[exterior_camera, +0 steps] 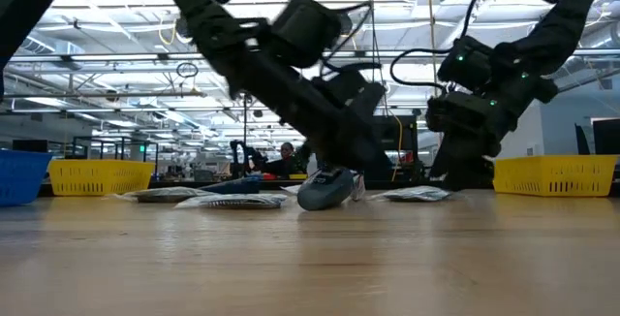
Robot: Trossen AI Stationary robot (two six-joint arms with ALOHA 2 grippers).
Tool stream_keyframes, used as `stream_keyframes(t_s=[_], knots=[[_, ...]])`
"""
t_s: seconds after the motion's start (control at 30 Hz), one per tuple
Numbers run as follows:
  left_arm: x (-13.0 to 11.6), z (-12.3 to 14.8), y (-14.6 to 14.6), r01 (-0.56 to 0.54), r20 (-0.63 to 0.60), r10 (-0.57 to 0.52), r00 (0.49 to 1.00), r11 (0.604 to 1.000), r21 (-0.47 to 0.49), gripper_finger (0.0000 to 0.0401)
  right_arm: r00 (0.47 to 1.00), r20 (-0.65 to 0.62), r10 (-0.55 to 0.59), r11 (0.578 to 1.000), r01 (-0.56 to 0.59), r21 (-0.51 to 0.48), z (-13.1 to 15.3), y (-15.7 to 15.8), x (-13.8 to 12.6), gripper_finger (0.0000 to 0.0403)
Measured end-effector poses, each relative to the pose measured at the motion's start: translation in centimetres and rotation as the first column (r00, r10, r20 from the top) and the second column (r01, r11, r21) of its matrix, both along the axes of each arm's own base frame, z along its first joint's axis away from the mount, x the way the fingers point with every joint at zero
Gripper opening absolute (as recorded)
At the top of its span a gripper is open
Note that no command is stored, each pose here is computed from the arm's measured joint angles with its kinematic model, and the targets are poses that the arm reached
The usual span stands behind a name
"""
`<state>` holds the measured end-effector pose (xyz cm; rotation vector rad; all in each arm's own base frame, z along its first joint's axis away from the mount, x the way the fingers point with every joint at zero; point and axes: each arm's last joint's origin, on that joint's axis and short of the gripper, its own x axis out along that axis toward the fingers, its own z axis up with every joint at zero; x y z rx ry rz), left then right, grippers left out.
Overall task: Pick & Place Travel size toiletries
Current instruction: Put the black hairbrush into the right blue basket
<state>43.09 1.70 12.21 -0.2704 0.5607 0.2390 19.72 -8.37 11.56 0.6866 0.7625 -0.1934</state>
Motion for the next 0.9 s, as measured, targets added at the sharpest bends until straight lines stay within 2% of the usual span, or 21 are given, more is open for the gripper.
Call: stream_keyframes(t_s=[0.13, 0.27, 0.47, 0.6, 0.7, 0.8, 0.9], knots=[[0.9, -1.0, 0.6, -0.009, -0.047, 0.009, 0.999, 1.000, 0.004, 0.0098, 0.995, 0.076, 0.058, 0.998, -0.060, 0.025, -0.6, 0.1, 1.1, 0.0287], [1.1, -1.7, 1.3, -0.031, -0.062, 0.030, 0.998, 1.000, -0.007, 0.0093, 0.992, 0.102, 0.072, 0.997, -0.075, 0.022, -1.0, 0.2, 1.6, 0.0264], [1.2, -1.6, 1.6, -0.049, -0.039, 0.050, 0.998, 0.999, 0.017, 0.0093, 0.990, 0.098, 0.101, 0.995, -0.102, -0.001, -1.1, 0.5, 1.7, 0.0193], [1.5, -1.2, 1.7, -0.061, 0.014, 0.061, 0.998, 0.997, 0.036, 0.0093, 0.991, 0.061, 0.118, 0.988, -0.111, -0.104, -1.2, 1.1, 1.8, 0.0128], [1.5, -0.1, 1.7, -0.062, 0.046, 0.060, 0.997, 0.997, 0.037, 0.0093, 0.991, 0.041, 0.124, 0.979, -0.115, -0.171, -1.2, 1.3, 2.0, 0.0073], [1.0, 2.2, 1.6, -0.057, 0.059, 0.055, 0.997, 0.997, 0.044, 0.0093, 0.989, 0.033, 0.147, 0.968, -0.137, -0.212, -1.2, 1.6, 2.1, 0.0017], [0.0, 4.3, 1.3, -0.050, 0.000, 0.050, 0.999, 0.997, 0.064, 0.0093, 0.987, 0.018, 0.160, 0.954, -0.150, -0.258, -1.0, 1.9, 2.0, 0.0009]])
